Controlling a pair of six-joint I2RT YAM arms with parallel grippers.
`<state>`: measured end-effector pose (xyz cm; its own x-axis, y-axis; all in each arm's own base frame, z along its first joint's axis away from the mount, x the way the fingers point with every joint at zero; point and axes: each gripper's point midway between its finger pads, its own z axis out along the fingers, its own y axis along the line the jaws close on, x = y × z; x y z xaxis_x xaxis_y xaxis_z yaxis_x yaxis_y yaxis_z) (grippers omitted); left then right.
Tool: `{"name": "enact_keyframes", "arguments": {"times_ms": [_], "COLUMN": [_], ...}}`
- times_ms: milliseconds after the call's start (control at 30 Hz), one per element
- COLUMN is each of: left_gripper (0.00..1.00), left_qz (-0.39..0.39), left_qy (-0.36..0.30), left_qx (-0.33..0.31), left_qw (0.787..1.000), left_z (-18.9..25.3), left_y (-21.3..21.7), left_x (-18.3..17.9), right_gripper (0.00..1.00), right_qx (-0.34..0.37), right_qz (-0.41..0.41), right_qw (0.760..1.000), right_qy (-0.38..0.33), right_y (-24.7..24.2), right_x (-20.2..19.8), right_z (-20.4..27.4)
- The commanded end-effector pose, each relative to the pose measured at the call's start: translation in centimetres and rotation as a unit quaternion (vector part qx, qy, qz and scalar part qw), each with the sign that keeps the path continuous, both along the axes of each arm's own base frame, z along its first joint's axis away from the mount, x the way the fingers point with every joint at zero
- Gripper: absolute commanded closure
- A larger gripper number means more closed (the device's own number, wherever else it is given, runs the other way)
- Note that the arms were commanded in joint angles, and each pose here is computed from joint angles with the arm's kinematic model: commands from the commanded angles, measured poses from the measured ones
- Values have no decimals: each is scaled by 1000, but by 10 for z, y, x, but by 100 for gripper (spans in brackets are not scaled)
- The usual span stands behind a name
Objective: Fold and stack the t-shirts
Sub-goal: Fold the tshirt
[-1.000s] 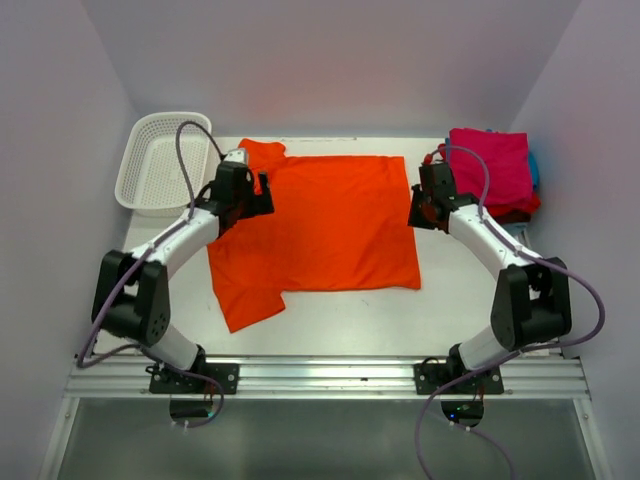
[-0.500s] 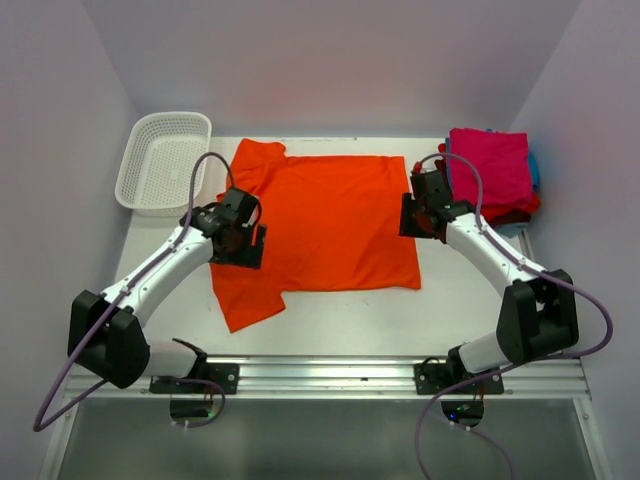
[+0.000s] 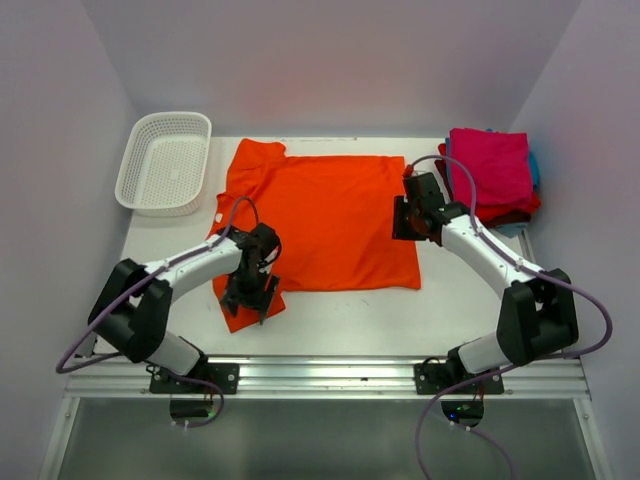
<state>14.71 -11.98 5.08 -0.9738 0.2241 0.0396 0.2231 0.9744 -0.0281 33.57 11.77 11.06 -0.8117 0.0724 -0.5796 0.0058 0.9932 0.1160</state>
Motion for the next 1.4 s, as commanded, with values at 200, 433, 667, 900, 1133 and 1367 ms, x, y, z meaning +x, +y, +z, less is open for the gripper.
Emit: {"name": "enact_keyframes", "arguments": {"times_ms": [200, 433, 667, 900, 1133, 1367], "left_gripper": [24, 24, 49, 97, 100, 100], "left_qz": [31, 48, 48, 41, 54, 68], "left_qy": [76, 73, 50, 48, 2, -129], "left_qx": [48, 40, 19, 13, 5, -35], "left_qw": [995, 995, 997, 998, 999, 989], "left_z": [-35, -48, -47, -47, -24, 57], "left_y": [13, 16, 9, 7, 5, -1], "left_x": [-30, -23, 0, 4, 17, 51], "right_gripper": [62, 66, 86, 100, 100, 34], "right_qx": [41, 36, 25, 1, -60, -68], "right_qz": [15, 12, 6, -13, -94, -163], "right_qw": [999, 999, 999, 1000, 994, 984], "right_qy": [-9, -15, -22, -18, -12, -4], "right_y": [13, 10, 5, -6, -41, -63], "right_x": [-7, -7, -7, -8, -18, -42], "right_z": [2, 3, 5, -1, -21, -38]}}
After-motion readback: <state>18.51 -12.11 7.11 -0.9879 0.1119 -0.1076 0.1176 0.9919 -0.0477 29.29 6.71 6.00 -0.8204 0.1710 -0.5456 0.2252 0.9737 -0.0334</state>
